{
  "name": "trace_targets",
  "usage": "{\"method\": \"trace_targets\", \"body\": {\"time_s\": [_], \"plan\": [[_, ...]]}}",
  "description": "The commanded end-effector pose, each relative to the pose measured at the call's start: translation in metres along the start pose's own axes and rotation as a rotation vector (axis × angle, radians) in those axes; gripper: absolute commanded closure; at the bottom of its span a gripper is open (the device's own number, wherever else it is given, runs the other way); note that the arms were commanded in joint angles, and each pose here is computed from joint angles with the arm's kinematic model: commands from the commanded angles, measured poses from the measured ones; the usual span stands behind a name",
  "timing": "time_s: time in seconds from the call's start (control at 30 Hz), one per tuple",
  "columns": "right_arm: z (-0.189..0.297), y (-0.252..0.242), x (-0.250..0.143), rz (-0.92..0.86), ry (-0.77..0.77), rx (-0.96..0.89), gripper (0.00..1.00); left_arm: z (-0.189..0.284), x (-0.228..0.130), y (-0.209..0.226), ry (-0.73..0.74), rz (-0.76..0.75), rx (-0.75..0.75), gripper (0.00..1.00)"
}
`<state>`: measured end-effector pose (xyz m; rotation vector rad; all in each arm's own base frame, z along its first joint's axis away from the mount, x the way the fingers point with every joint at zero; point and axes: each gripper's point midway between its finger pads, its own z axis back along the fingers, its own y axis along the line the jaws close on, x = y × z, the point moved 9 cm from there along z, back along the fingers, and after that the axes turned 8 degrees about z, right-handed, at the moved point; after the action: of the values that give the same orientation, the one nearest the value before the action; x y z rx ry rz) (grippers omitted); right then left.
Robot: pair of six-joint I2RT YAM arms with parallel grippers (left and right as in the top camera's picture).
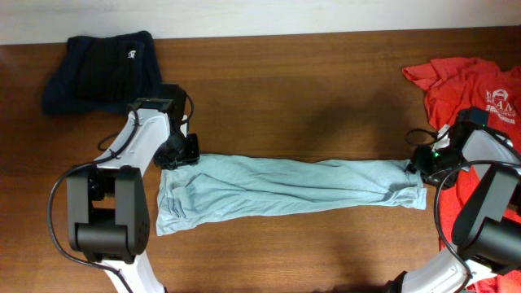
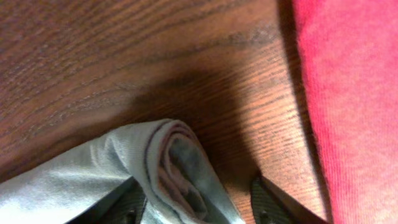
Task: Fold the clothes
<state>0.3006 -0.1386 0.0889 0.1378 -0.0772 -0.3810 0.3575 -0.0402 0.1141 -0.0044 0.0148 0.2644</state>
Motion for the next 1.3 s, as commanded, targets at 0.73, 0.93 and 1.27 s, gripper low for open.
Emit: {"method": "trace_targets", "body": {"time_s": [0.73, 0.93, 1.27], "plan": [[-0.009, 0.012, 0.006, 0.056, -0.033, 0.037, 0.96, 0.048, 0.03, -0.022, -0.126, -0.016, -0.174, 0.58], [0.021, 0.014, 0.027, 0.059, -0.062, 0.022, 0.96, 0.114, 0.05, -0.035, -0.25, -0.036, -0.28, 0.57], [0.067, 0.009, 0.049, 0.09, -0.09, -0.111, 0.96, 0.169, 0.056, -0.016, -0.328, -0.015, -0.249, 0.55]]}}
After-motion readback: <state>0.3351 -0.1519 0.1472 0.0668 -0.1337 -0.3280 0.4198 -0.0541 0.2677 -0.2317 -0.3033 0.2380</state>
